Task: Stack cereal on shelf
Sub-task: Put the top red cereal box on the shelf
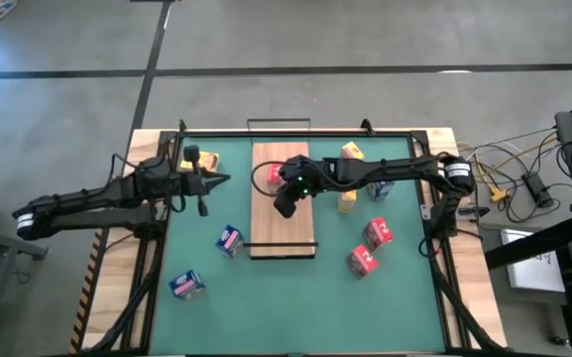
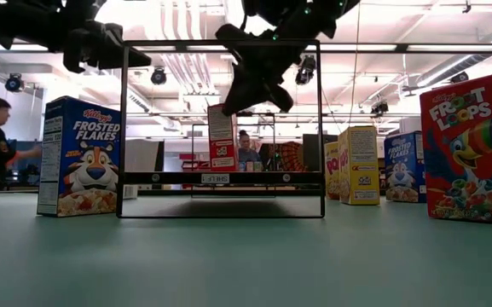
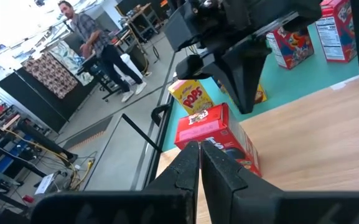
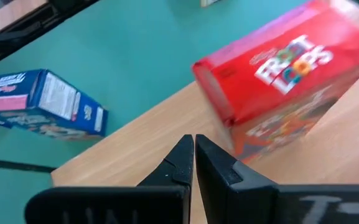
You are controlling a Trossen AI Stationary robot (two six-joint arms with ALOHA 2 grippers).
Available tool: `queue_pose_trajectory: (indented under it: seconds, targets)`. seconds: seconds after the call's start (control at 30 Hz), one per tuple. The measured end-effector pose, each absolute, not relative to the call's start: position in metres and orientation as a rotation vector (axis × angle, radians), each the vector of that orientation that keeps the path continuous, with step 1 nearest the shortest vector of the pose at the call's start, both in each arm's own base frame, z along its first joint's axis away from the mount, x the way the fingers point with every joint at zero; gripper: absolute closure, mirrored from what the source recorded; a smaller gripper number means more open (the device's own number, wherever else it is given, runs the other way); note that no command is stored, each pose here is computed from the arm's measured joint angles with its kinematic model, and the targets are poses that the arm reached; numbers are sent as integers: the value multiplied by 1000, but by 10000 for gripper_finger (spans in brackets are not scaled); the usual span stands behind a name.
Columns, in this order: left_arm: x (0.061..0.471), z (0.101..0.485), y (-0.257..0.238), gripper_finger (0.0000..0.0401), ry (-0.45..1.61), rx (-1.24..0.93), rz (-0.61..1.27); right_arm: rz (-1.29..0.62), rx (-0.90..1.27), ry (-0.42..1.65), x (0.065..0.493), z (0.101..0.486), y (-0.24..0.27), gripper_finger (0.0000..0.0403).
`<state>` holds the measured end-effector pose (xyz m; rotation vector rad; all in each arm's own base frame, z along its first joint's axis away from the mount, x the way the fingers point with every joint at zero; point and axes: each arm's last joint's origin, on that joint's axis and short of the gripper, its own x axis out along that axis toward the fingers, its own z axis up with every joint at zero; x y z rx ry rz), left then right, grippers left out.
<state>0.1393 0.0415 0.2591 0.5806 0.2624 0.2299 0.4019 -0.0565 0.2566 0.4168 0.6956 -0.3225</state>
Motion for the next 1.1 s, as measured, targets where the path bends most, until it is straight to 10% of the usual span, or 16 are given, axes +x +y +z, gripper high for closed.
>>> queue_pose_trajectory:
  seconds: [1.1]
  targets:
    - [225, 226, 68, 401, 483, 524, 175, -343, 265, 874, 384, 246, -69, 394]
